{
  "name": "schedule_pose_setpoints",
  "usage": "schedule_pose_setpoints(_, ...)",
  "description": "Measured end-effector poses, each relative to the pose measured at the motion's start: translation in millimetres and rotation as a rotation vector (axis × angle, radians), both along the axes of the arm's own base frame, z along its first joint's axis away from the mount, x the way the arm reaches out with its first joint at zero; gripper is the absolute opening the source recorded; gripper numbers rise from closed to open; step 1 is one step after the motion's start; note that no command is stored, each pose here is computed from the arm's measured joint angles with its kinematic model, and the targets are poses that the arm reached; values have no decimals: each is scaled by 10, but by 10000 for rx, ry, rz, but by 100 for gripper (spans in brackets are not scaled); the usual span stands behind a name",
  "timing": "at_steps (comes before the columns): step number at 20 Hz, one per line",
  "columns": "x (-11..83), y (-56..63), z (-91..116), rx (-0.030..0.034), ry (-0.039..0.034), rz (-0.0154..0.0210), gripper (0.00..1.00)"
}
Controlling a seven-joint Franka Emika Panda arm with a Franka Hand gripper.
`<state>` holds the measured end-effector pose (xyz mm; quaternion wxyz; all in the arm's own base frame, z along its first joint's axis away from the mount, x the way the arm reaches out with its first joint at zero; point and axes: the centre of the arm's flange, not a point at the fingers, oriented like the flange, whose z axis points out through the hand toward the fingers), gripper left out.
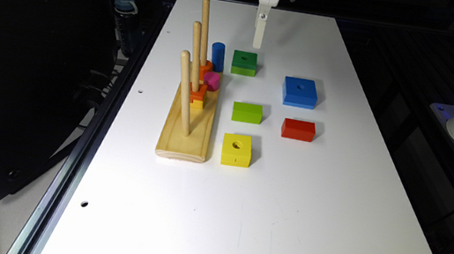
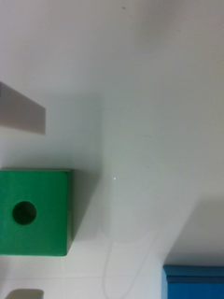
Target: Pick up green block.
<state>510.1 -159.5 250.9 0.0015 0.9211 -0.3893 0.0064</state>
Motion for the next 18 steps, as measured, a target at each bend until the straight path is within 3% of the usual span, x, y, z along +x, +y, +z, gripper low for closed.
schedule_pose_setpoints(11, 25, 90, -23, 54, 16, 102, 100)
schedule_pose_setpoints(14, 26, 91, -126, 67, 36, 103, 100)
schedule_pose_setpoints(18, 31, 90, -214, 64, 9, 102, 100)
